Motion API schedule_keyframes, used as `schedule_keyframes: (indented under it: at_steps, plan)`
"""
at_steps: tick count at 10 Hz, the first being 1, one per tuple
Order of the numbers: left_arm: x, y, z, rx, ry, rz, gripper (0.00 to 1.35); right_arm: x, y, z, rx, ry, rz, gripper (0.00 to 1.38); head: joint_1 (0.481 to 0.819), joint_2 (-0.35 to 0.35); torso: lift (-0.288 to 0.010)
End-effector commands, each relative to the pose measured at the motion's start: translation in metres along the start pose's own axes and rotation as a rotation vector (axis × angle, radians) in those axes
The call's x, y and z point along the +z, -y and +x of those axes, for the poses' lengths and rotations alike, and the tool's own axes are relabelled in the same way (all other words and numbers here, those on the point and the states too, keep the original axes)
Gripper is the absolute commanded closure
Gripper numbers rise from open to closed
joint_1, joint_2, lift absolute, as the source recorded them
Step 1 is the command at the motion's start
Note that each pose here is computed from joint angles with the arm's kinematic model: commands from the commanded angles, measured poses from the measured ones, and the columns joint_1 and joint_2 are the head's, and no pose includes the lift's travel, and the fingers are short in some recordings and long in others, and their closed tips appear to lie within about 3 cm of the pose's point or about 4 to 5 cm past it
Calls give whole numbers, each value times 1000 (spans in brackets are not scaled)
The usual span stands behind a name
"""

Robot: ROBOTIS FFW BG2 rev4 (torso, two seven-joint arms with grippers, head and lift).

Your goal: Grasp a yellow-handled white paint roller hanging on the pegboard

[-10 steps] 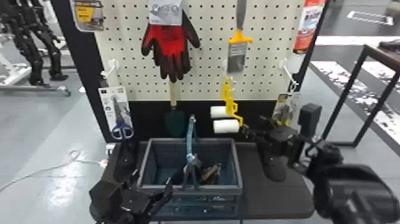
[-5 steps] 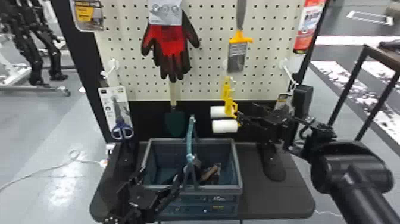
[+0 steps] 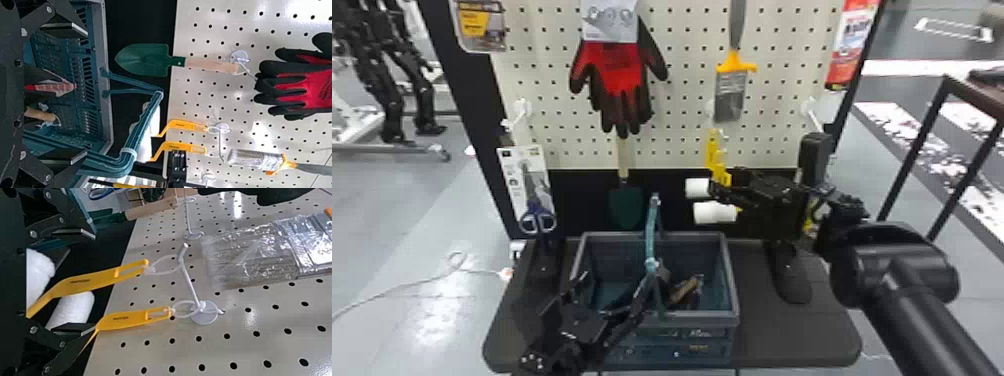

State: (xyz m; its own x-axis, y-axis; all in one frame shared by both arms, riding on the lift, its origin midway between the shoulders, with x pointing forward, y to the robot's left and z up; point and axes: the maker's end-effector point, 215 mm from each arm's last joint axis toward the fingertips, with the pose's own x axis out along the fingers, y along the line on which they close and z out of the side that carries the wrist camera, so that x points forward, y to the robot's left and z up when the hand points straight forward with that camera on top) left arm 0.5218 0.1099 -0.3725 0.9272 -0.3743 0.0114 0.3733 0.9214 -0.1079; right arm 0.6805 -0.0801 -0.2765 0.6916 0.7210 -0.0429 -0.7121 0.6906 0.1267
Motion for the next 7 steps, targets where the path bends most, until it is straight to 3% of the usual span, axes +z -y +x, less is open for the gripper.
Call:
schedule_keyframes:
  at_steps: [1, 3, 4, 5, 7]
  plan:
    - [-1, 2, 2, -1, 1, -6, 233, 7, -2, 13, 1, 10, 3, 452, 549, 0, -100]
    - [1, 3, 4, -10, 6, -2, 233, 5, -8, 26, -4, 13, 17, 404, 549, 0, -100]
    - [0, 3, 4, -12, 6, -2, 233, -1, -10, 28, -4, 11, 34, 628, 549, 0, -100]
    - [1, 2, 3, -10, 8, -3, 233, -8, -12, 27, -8, 4, 36, 1299, 549, 0, -100]
    - [1, 2, 3, -11, 10, -2, 233, -18, -12, 24, -11, -2, 55, 1296, 549, 0, -100]
